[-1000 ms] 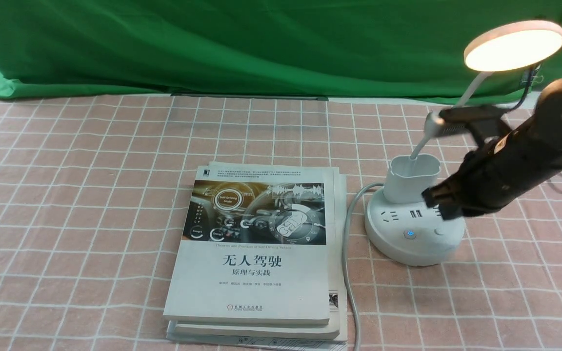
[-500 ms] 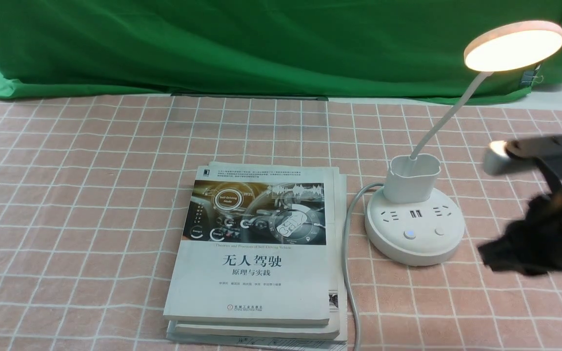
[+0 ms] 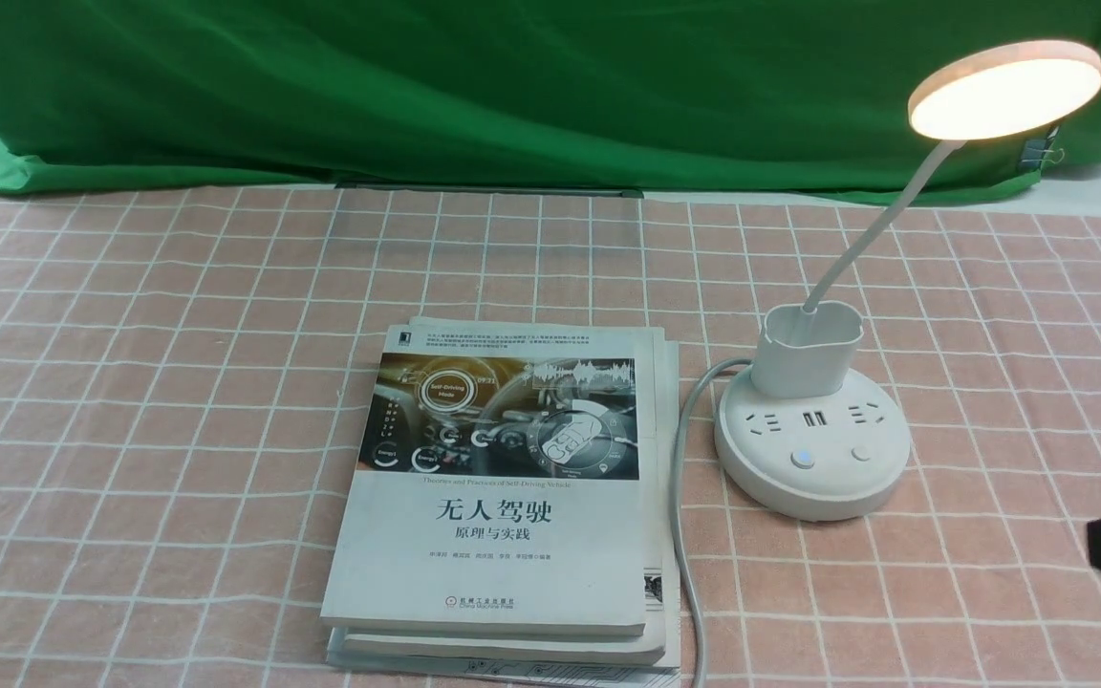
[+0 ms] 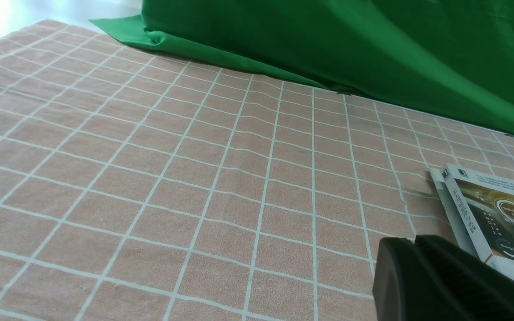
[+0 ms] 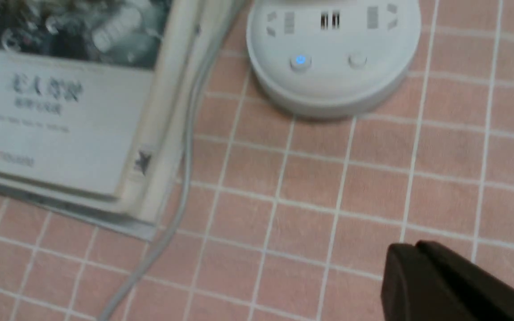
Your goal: Turn on the table lamp on the pink coffee tablecloth with your hand.
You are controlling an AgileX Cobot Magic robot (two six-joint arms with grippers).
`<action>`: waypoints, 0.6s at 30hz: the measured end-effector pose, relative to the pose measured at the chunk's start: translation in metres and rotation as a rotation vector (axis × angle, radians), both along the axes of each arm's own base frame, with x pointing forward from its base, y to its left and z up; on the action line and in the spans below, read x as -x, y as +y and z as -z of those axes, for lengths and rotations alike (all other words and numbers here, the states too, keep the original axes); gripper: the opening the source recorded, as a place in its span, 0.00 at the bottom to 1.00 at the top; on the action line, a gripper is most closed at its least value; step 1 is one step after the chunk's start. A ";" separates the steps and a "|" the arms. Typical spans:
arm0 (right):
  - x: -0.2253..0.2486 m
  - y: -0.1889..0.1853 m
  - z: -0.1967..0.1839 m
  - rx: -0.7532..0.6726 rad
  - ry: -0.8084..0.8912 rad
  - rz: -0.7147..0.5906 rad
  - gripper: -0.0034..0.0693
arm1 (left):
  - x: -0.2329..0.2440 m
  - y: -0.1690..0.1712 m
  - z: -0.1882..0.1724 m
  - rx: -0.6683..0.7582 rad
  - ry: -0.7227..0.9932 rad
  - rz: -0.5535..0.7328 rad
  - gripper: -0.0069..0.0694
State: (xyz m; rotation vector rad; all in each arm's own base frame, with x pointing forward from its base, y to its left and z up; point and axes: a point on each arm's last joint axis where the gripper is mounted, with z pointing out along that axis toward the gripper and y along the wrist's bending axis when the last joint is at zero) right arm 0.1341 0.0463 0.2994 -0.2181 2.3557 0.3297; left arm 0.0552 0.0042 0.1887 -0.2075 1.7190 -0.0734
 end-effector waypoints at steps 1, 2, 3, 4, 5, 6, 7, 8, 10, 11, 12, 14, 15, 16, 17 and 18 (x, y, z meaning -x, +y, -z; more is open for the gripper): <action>0.003 -0.001 -0.003 -0.007 -0.027 0.002 0.13 | 0.000 0.000 0.000 0.000 0.000 0.000 0.11; 0.003 -0.001 -0.004 -0.008 -0.031 0.002 0.13 | 0.000 0.000 0.000 0.000 0.000 0.000 0.11; 0.005 -0.001 -0.006 -0.013 -0.048 0.003 0.14 | 0.000 0.000 0.000 -0.001 0.000 0.000 0.11; 0.008 -0.002 -0.009 -0.020 -0.074 0.005 0.14 | 0.000 0.000 0.000 -0.002 0.000 0.000 0.11; 0.010 -0.003 -0.011 -0.024 -0.088 0.006 0.15 | 0.000 0.000 0.000 -0.002 0.000 0.000 0.11; 0.011 -0.003 -0.012 -0.026 -0.107 0.008 0.15 | 0.000 0.000 0.000 -0.002 0.000 0.000 0.11; 0.012 -0.004 -0.014 -0.027 -0.126 0.010 0.16 | 0.000 0.000 0.000 -0.002 0.000 0.000 0.11; 0.015 -0.006 -0.016 -0.029 -0.149 0.015 0.16 | 0.000 0.000 0.000 -0.002 0.000 0.000 0.11; 0.023 -0.011 -0.021 -0.031 -0.216 0.036 0.14 | 0.000 0.000 0.000 -0.002 0.000 0.000 0.11; 0.028 -0.014 -0.022 -0.023 -0.261 0.045 0.11 | 0.000 0.000 0.000 -0.002 0.000 0.000 0.11; 0.033 -0.018 -0.020 -0.013 -0.308 0.056 0.09 | 0.000 0.000 0.000 -0.002 0.000 0.000 0.11; 0.045 -0.024 -0.016 0.012 -0.393 0.078 0.08 | 0.000 0.000 0.000 -0.002 0.000 0.000 0.11; 0.046 -0.025 -0.012 0.016 -0.393 0.081 0.08 | 0.000 0.000 0.000 -0.002 0.000 0.000 0.11; 0.055 -0.029 -0.001 0.033 -0.439 0.107 0.08 | 0.000 0.000 0.000 -0.002 0.000 0.000 0.11; 0.062 -0.031 0.007 0.037 -0.474 0.124 0.08 | 0.000 0.000 0.000 -0.002 0.000 0.000 0.11; 0.067 -0.033 0.017 0.044 -0.494 0.137 0.08 | 0.000 0.000 0.000 -0.002 0.000 0.000 0.11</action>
